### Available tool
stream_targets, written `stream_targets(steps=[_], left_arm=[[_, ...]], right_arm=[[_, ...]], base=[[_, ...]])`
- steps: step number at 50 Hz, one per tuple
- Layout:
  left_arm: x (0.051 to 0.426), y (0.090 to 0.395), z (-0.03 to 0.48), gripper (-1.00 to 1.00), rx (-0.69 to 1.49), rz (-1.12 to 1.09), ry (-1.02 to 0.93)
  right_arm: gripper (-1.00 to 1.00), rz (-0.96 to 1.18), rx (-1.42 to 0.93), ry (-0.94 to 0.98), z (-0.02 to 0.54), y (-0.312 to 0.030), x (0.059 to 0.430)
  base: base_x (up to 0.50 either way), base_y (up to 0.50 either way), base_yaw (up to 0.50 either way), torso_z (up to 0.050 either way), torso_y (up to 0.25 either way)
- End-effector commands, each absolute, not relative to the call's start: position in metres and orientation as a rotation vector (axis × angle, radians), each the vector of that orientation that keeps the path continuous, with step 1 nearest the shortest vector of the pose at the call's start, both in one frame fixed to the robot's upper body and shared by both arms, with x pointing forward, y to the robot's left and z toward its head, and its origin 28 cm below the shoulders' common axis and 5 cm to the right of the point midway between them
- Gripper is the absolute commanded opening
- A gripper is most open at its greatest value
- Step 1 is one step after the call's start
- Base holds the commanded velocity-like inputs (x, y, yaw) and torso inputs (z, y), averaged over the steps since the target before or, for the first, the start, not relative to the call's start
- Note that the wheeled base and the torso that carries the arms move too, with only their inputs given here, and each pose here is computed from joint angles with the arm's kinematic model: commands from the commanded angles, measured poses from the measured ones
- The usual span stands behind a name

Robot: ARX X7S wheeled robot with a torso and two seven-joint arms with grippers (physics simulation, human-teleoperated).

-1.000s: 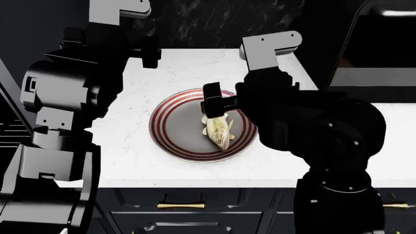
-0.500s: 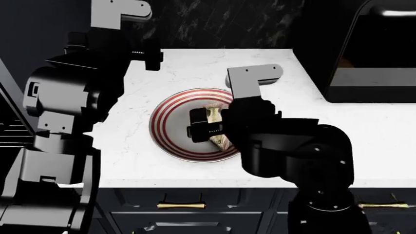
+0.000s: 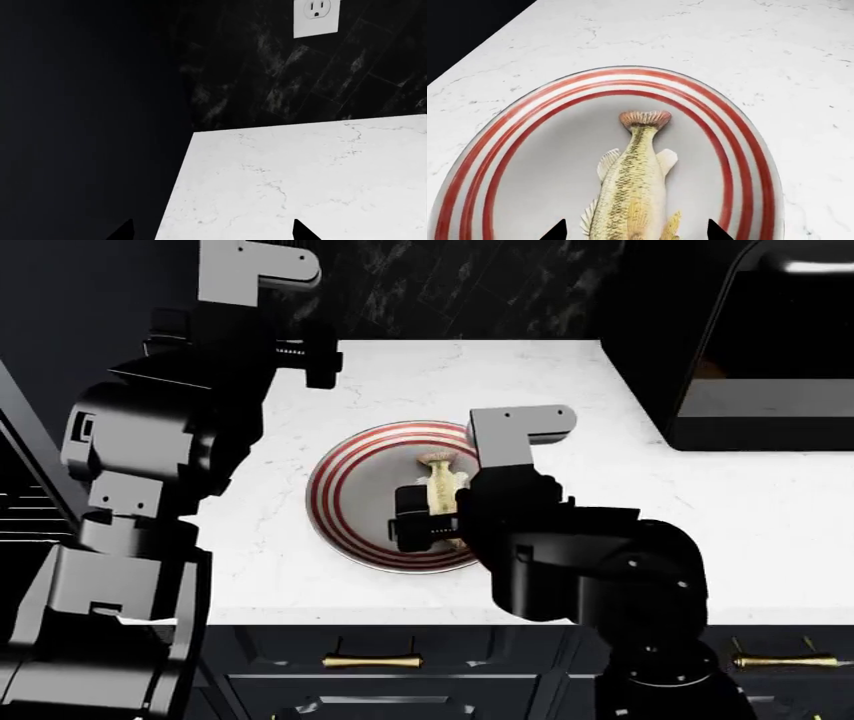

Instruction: Place the fish on the top rack of the oven.

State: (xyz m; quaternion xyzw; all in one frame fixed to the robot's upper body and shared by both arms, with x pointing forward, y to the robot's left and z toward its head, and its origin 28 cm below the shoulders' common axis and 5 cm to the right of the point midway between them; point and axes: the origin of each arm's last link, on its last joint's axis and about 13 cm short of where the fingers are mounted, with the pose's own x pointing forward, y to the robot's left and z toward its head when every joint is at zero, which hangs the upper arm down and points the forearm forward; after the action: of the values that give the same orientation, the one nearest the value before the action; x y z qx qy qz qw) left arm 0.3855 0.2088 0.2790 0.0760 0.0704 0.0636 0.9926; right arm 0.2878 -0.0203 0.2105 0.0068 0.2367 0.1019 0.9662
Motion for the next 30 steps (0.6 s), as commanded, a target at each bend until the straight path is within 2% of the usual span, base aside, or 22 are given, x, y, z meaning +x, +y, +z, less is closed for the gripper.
stream_targets(steps=[1,30], left_arm=[[0.387,0.206,0.274,1.0,0.157,0.118,0.147],[0.392,0.208,0.26,1.0,0.155,0.116,0.165]], right_arm=[[1.0,0.196,0.0,0.506,0.205,-0.02,0.289],[1.0,0.212,-0.024,0.542,0.192,-0.013,0.302]], base=[[0.0,0.0,0.0,0.0,0.0],[0.0,0.0,0.0,0.0,0.0]])
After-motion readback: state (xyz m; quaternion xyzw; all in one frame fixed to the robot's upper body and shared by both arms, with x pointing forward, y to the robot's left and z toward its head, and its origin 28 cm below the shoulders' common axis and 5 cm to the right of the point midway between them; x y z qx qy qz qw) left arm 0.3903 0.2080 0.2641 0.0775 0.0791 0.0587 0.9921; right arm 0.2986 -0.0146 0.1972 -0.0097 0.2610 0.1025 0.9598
